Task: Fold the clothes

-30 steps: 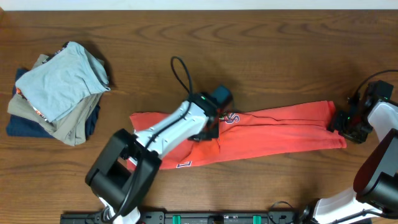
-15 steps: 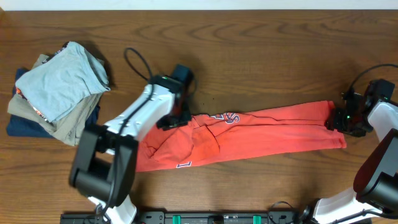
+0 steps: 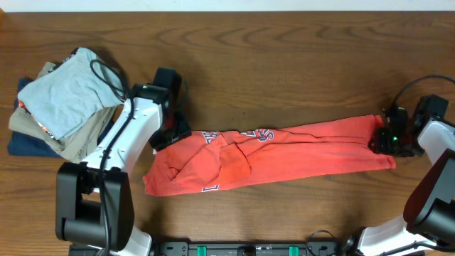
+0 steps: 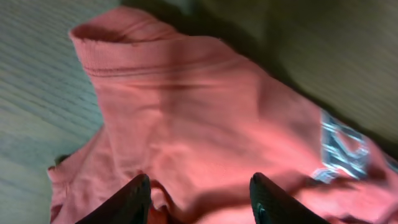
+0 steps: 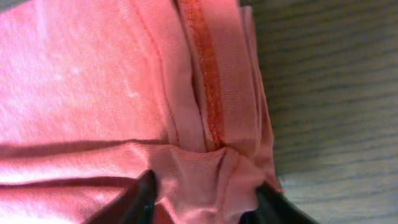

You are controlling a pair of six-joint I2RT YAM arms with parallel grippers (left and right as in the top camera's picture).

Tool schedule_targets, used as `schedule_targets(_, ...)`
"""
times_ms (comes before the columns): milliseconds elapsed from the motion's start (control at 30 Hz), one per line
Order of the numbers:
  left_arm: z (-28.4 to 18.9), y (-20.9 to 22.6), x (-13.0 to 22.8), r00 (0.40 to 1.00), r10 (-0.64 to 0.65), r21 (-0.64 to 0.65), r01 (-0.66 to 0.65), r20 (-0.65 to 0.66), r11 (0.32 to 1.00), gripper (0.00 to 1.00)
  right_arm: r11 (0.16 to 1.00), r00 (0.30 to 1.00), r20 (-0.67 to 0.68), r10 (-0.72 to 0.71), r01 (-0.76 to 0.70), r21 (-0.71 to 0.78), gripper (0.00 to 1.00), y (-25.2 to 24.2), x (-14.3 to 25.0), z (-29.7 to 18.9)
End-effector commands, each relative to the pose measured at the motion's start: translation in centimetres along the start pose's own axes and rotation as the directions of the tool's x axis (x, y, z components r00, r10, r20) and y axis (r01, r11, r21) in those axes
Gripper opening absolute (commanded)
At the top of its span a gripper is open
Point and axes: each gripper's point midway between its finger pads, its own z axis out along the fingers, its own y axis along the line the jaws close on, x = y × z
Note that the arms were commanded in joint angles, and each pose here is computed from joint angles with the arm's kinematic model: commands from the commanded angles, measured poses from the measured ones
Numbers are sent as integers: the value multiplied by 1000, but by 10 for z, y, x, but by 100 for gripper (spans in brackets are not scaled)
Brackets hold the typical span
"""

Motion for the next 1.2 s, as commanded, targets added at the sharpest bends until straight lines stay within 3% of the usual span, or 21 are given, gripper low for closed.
schedule_targets(0,18,14,7,999,-26,-21,25,-30,999,53,1000,1000,-23,4,-5,-28,22,4,10,6)
schedule_targets(200,43,39,5,998,-70,-61,69,-5,996,54,999,1000,-5,30,-30,-21,15,2,6,6)
schedule_targets(700,51,48,-5,993,-112,-44,113,27,993,54,999,1000,9,28,-28,-16,15,1,2,6)
schedule_targets(767,56,49,-3,993,-112,-40,114,32,993,45,999,1000,10,28,-28,-16,16,1,2,6)
schedule_targets(933,65,48,-8,994,-82,-17,84,67,996,7,999,1000,9,28,-28,-17,14,1,2,6)
schedule_targets(1167,50,60,-66,952,-176,18,177,250,984,6,996,996,31,89,-89,-10,1,-3,-3,5)
